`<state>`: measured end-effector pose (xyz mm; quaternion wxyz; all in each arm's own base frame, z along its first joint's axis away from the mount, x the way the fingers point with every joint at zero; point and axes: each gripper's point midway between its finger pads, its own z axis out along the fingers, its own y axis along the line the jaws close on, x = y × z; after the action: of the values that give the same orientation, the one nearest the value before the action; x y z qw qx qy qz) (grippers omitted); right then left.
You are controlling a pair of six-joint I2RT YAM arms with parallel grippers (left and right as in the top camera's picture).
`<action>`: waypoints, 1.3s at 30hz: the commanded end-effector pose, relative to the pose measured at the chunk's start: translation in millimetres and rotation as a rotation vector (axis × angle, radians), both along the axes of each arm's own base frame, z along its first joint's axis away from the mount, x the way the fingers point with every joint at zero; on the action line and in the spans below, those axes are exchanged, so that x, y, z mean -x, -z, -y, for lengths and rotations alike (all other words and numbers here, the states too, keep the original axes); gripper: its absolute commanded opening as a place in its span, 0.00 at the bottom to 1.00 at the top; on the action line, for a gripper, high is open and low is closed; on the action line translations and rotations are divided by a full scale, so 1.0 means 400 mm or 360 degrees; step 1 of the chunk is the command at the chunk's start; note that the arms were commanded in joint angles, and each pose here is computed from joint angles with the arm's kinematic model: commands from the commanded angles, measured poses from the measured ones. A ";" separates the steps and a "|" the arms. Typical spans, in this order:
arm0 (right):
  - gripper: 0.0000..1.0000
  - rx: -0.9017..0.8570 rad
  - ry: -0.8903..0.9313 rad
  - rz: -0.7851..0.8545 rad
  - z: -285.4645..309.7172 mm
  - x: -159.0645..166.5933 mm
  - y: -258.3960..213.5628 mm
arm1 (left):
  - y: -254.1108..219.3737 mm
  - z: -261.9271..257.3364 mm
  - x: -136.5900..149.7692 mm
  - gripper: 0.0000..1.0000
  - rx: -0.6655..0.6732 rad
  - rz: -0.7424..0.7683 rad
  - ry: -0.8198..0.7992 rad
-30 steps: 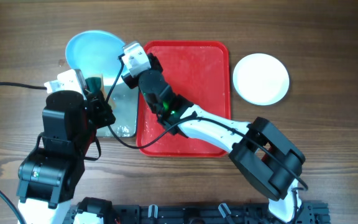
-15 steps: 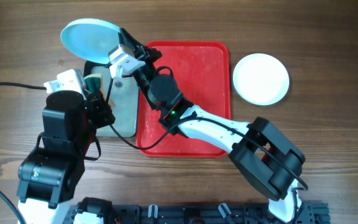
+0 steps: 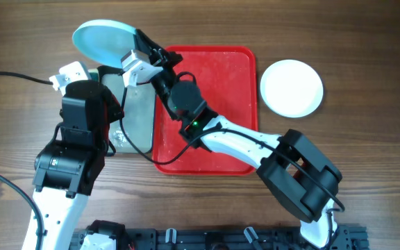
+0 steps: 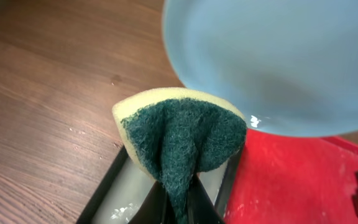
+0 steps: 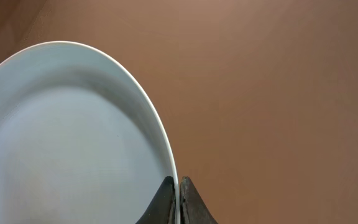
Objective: Clean dirty plates on tray and stack at the side
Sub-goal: 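Hold the blue plate raised over the tray's upper left edge with right gripper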
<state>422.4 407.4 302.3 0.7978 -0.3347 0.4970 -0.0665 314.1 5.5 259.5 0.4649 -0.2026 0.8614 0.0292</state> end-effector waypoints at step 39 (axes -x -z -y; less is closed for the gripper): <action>0.04 -0.0123 -0.0177 -0.0353 -0.024 -0.021 0.086 | -0.043 -0.048 0.014 0.04 -0.0109 0.0087 -0.0127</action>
<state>428.4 417.3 263.9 0.7511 -0.3759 0.5422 -0.0236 310.6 22.5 270.7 0.4851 -0.2223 0.8428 0.0698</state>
